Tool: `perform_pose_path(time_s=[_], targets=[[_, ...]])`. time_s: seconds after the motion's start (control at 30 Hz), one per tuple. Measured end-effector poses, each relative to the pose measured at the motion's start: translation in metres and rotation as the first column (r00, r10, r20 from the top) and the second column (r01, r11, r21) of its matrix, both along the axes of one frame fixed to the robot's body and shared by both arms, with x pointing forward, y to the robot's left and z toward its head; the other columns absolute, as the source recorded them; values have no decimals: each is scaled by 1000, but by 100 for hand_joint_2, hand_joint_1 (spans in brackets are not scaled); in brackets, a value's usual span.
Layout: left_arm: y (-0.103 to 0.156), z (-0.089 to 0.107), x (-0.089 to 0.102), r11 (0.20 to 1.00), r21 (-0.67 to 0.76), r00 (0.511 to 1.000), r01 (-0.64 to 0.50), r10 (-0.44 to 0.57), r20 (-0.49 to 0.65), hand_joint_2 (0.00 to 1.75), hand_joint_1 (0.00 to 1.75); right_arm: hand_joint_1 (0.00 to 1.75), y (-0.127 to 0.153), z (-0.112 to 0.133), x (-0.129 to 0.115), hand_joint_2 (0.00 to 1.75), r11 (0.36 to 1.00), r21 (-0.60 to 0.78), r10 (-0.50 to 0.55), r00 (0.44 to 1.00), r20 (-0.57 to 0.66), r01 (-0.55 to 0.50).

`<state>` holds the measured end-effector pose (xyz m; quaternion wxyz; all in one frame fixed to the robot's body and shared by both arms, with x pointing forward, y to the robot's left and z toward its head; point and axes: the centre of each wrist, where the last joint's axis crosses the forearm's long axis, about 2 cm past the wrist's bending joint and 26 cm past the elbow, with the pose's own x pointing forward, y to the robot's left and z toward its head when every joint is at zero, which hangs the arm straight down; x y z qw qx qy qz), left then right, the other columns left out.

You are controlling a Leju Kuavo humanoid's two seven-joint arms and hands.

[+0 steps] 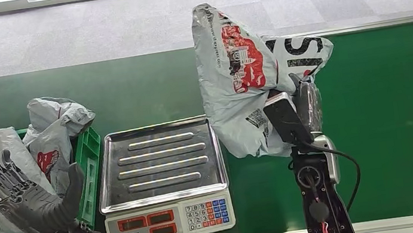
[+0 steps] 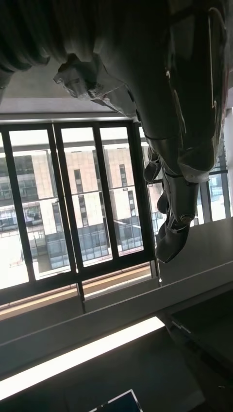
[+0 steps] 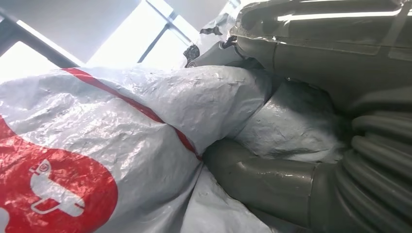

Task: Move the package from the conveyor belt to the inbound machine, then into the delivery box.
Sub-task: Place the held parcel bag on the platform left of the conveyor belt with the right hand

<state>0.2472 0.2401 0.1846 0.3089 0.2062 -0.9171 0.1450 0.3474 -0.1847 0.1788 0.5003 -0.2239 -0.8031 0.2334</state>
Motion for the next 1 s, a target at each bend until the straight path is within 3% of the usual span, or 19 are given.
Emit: perform_pose_path(time_s=[0.27,0.5,0.73,0.87,1.0], targets=[[1,5,8,1000,1,1000,8,-8,17,175,0,170,61,17,2,175,976,-51,213,977,-17,-213],[3,4,8,1000,-6,1000,-11,11,11,175,0,167,106,10,-7,175,924,-100,364,929,-72,-370],[3,3,7,1000,-13,1000,-16,16,3,175,0,166,121,-5,-6,175,894,-118,414,897,-155,-433],[4,1,6,1000,-15,1000,-21,21,-2,175,0,152,124,-12,-6,175,890,-129,411,891,-193,-438],[4,1,5,1000,-8,1000,-24,24,-7,175,0,160,124,-19,-3,175,892,-149,386,891,-238,-426]])
